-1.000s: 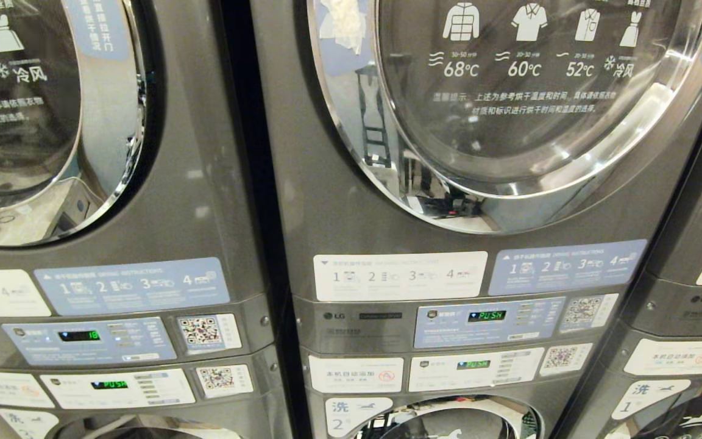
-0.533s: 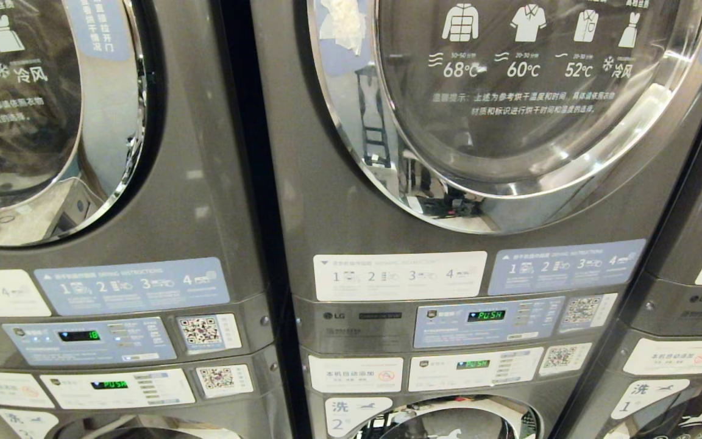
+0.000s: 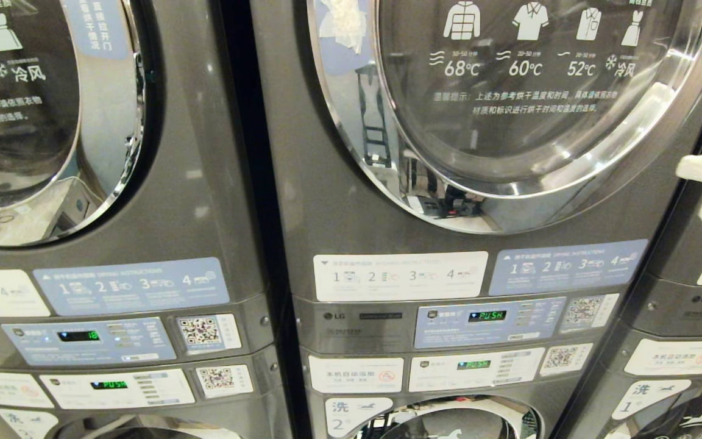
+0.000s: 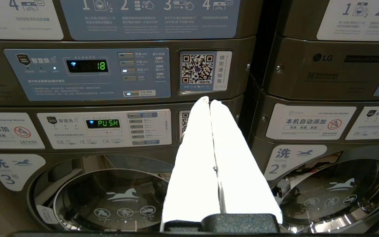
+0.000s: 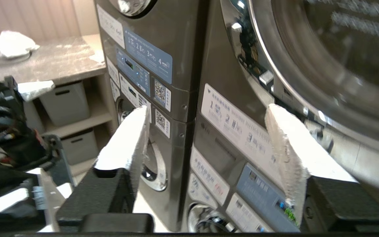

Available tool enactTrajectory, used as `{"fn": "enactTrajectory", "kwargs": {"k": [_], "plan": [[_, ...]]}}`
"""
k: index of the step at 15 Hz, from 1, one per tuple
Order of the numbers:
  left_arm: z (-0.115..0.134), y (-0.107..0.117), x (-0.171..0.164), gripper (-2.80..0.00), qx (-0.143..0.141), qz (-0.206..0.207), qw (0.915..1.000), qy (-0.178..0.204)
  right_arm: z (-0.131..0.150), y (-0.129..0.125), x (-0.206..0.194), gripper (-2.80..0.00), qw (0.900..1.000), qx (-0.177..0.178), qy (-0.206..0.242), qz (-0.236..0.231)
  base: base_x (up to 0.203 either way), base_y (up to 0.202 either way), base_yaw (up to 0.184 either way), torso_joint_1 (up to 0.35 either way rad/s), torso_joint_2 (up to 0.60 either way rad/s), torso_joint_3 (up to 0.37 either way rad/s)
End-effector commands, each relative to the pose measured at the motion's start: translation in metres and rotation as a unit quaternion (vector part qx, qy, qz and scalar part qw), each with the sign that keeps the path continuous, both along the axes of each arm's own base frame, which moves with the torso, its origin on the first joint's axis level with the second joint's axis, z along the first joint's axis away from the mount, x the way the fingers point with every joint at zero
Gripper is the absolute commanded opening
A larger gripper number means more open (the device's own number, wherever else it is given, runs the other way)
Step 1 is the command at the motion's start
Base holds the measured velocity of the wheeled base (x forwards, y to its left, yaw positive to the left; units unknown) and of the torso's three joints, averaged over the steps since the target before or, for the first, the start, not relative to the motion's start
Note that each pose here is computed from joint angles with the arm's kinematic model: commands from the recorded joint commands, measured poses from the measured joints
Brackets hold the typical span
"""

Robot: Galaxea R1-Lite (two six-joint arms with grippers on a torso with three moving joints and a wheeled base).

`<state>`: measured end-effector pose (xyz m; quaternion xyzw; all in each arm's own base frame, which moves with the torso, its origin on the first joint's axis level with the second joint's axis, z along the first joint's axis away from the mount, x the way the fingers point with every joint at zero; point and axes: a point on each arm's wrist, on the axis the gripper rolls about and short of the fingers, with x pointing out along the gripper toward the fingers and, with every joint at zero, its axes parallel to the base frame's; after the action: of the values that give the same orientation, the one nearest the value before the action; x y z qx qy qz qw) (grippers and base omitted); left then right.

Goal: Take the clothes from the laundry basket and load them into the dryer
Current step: Open the dryer

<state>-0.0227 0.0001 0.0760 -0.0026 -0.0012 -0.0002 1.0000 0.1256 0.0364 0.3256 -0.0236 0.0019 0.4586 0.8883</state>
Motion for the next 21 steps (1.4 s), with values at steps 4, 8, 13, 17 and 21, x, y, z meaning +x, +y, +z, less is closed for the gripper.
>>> {"fn": "enactTrajectory", "kwargs": {"k": [4, 8, 13, 17, 21], "plan": [[0.000, 0.000, 0.000, -2.80, 0.000, 0.000, 1.0000, 0.000, 0.008, 0.049, 0.106, 0.00, 0.997, -0.017, -0.029, 0.065, 0.000, 0.000, 0.000, 0.000, 0.00, 0.000], [0.000, 0.000, 0.000, -2.80, 0.000, 0.000, 1.0000, 0.000, 0.024, 0.104, 0.167, 0.00, 0.994, 0.000, -0.091, 0.058, 0.000, 0.000, 0.000, 0.000, 0.00, 0.000], [0.000, 0.000, 0.000, -2.80, 0.000, 0.000, 1.0000, 0.000, 0.032, 0.162, 0.186, 0.00, 0.988, 0.028, -0.134, 0.077, 0.000, 0.000, 0.000, 0.000, 0.00, 0.000], [0.000, 0.000, 0.000, -2.80, 0.000, 0.000, 1.0000, 0.000, 0.028, 0.187, 0.185, 0.00, 0.987, 0.033, -0.133, 0.088, 0.000, 0.000, 0.000, 0.000, 0.00, 0.000], [0.000, 0.000, 0.000, -2.80, 0.000, 0.000, 1.0000, 0.000, 0.027, 0.201, 0.181, 0.00, 0.987, 0.037, -0.131, 0.090, 0.000, 0.000, 0.000, 0.000, 0.00, 0.000]]}}
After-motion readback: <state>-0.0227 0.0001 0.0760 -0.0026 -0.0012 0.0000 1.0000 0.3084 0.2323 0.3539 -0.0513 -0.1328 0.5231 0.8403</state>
